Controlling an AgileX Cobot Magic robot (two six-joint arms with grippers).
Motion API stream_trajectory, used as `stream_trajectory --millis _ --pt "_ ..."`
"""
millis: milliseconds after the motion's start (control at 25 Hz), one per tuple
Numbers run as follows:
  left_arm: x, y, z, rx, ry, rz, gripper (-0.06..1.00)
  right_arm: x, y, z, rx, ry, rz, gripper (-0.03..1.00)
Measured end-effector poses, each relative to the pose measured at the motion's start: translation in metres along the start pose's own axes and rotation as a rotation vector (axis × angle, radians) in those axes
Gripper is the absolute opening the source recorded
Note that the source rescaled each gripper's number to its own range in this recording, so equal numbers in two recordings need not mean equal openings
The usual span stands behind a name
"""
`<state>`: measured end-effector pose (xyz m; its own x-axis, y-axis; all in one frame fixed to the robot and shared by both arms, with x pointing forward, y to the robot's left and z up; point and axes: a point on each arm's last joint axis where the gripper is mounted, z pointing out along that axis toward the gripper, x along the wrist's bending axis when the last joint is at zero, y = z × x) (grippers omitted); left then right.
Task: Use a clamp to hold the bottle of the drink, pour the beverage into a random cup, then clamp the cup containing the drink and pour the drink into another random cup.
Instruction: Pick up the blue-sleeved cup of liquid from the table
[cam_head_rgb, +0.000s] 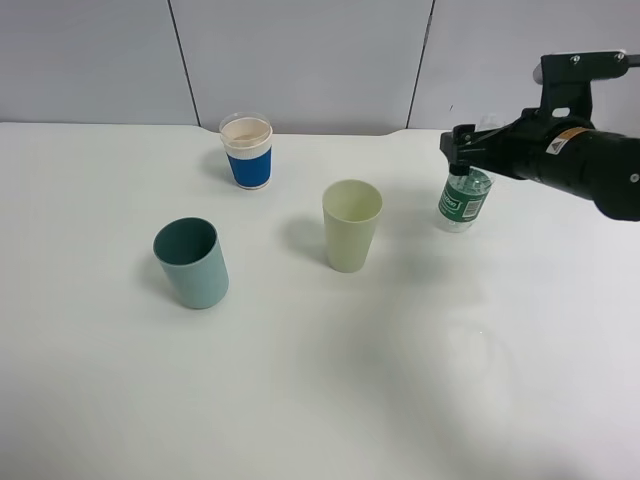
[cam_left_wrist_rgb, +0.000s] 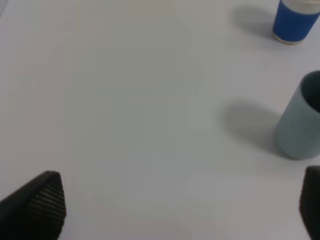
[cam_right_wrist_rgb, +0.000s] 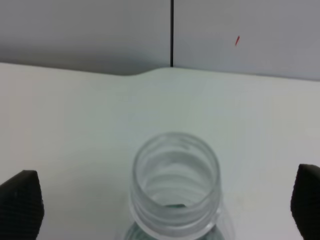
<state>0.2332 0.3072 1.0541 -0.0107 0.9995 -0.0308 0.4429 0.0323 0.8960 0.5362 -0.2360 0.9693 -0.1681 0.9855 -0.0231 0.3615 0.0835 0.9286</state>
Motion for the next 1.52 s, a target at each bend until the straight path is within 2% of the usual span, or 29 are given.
stream_trajectory --millis 200,440,560,680,1000,1400,1520 --pt "0.000 0.000 0.000 0.000 0.000 0.000 0.83 0.000 0.031 -0.032 -0.068 0.020 -0.016 1.00" --pt "0.000 0.000 0.000 0.000 0.000 0.000 0.83 -0.003 0.066 -0.077 -0.211 0.022 -0.034 1.00" --pt "0.000 0.000 0.000 0.000 0.000 0.000 0.83 -0.010 0.076 -0.098 -0.239 -0.006 -0.115 1.00" --pt "0.000 0.000 0.000 0.000 0.000 0.000 0.83 -0.024 0.080 -0.119 -0.228 -0.060 -0.143 1.00" --pt "0.000 0.000 0.000 0.000 0.000 0.000 0.83 -0.046 0.081 -0.181 -0.190 -0.189 -0.071 1.00" --pt "0.000 0.000 0.000 0.000 0.000 0.000 0.83 -0.032 0.065 -0.267 -0.235 -0.214 -0.064 1.00" --pt "0.000 0.000 0.000 0.000 0.000 0.000 0.83 -0.027 0.052 -0.290 -0.217 -0.214 -0.054 1.00"
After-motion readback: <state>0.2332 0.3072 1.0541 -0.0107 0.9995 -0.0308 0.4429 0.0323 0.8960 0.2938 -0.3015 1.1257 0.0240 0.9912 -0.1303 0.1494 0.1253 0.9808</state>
